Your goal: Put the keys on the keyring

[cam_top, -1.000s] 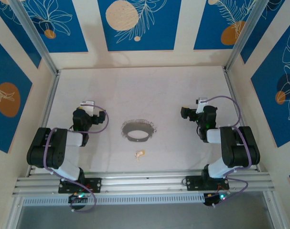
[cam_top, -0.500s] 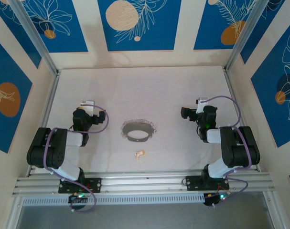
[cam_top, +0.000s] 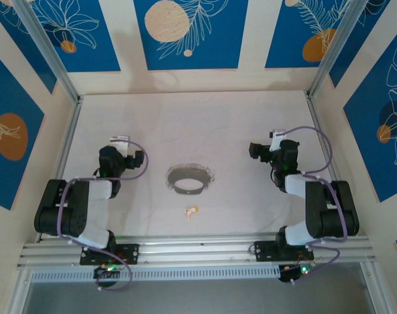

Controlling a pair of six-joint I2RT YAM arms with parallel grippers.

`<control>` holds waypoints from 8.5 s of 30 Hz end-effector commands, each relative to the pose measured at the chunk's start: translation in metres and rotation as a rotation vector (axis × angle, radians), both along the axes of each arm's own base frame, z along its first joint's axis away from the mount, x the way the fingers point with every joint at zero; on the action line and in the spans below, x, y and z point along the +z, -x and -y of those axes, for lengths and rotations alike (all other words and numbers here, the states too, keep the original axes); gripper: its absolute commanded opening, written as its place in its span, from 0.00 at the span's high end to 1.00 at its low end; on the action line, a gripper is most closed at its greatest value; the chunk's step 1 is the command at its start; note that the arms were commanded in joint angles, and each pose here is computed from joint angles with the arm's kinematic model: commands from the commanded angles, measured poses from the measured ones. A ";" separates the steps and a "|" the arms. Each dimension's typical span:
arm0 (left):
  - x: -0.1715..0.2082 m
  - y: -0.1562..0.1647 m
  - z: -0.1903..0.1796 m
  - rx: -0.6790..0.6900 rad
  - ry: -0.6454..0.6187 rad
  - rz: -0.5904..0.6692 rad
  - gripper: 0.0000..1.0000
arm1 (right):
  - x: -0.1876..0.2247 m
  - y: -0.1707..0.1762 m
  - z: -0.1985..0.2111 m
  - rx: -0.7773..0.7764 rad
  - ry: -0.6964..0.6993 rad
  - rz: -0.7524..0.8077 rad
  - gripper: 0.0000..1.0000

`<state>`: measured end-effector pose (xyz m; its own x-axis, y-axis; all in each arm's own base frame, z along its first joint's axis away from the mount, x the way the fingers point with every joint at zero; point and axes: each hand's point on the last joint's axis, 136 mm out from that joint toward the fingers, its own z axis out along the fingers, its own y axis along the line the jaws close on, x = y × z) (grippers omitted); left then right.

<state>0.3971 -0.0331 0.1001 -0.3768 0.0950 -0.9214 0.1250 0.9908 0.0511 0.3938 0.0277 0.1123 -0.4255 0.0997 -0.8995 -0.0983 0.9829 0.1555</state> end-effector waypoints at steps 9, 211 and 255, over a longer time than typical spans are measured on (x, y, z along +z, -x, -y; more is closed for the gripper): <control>0.081 0.003 -0.004 0.050 0.088 0.057 0.07 | 0.064 0.007 0.022 -0.197 -0.284 -0.100 0.01; 0.033 0.074 0.209 -0.315 0.536 -0.413 0.27 | -0.066 0.115 -0.257 0.488 -0.282 -0.738 0.59; 0.040 0.077 0.192 -0.281 0.550 -0.413 0.25 | -0.065 0.133 -0.254 0.562 0.154 -0.604 0.62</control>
<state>0.3193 -0.2313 0.1292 -0.7411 -0.1731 -0.6487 0.2863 0.7924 -0.5386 0.2542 0.2803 0.0468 -0.8114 -0.3392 -0.4759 -0.4982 0.8272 0.2598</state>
